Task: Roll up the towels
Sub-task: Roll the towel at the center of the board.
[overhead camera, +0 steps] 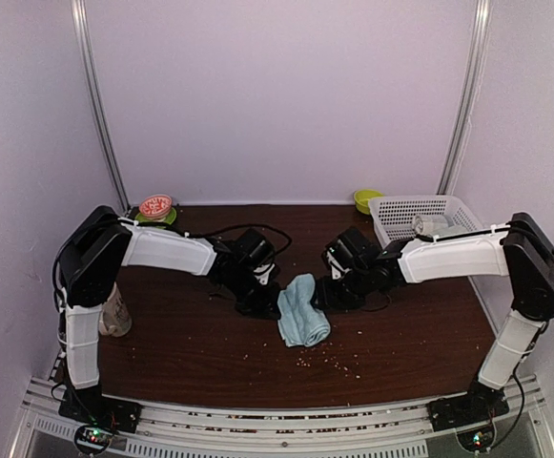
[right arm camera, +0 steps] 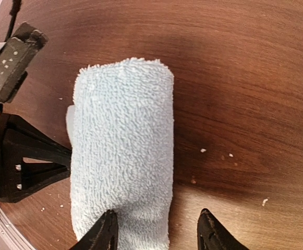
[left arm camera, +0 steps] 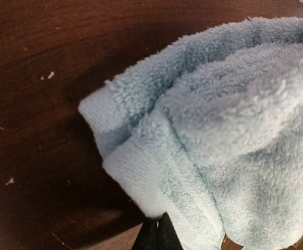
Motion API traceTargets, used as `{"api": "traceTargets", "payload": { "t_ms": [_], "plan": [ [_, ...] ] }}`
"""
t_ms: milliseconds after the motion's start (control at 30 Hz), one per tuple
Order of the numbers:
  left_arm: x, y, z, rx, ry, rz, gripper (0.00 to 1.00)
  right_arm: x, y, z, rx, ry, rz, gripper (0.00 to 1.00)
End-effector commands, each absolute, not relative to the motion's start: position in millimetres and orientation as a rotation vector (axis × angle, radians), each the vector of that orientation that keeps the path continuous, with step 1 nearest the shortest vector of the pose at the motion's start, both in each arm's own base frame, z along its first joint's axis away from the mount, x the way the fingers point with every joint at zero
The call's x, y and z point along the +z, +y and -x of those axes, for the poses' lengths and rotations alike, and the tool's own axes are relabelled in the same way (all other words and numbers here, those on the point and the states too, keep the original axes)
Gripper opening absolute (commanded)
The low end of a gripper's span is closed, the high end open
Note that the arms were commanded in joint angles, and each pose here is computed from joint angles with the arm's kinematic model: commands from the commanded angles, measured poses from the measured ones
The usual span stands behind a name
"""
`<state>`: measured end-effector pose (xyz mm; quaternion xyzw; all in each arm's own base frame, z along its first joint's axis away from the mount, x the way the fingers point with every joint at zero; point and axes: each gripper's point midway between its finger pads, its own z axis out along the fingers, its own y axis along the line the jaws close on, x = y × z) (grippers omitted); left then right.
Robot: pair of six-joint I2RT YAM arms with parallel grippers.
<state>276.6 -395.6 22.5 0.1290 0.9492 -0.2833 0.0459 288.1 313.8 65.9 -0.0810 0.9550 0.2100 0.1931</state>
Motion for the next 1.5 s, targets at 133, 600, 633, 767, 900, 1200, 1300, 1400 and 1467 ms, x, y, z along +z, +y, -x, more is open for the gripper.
{"api": "traceTargets", "payload": {
  "t_ms": [133, 600, 633, 767, 900, 1200, 1300, 1400, 1467],
  "plan": [
    [15.2, -401.5, -275.6, -0.906, 2.885, -0.395, 0.0, 68.8, 335.0, -290.4, 0.578, 2.668, 0.279, 0.52],
    [18.5, -397.8, -269.8, -0.926, 2.874, -0.395, 0.0, 58.5, 360.5, -280.9, 0.592, 2.687, 0.312, 0.53],
    [18.7, -397.2, -269.3, -0.928, 2.873, -0.393, 0.0, 57.5, 361.9, -280.4, 0.593, 2.688, 0.313, 0.53],
    [19.8, -393.8, -266.1, -0.929, 2.873, -0.391, 0.0, 49.7, 364.5, -278.0, 0.578, 2.704, 0.319, 0.53],
    [23.8, -384.2, -260.4, -0.907, 2.866, -0.407, 0.0, 39.0, 364.1, -277.3, 0.556, 2.723, 0.32, 0.53],
    [63.2, -361.2, -248.5, -0.914, 2.803, -0.439, 0.0, 30.8, 365.6, -276.5, 0.558, 2.732, 0.318, 0.53],
    [90.3, -367.3, -256.2, -0.972, 2.726, -0.432, 0.0, 31.0, 365.8, -276.6, 0.563, 2.728, 0.325, 0.52],
    [114.3, -382.0, -270.5, -1.04, 2.638, -0.438, 0.0, 30.8, 365.1, -275.7, 0.565, 2.722, 0.338, 0.52],
    [123.1, -393.4, -280.1, -1.074, 2.605, -0.448, 0.0, 29.9, 364.1, -274.8, 0.563, 2.724, 0.344, 0.52]
  ]
}}
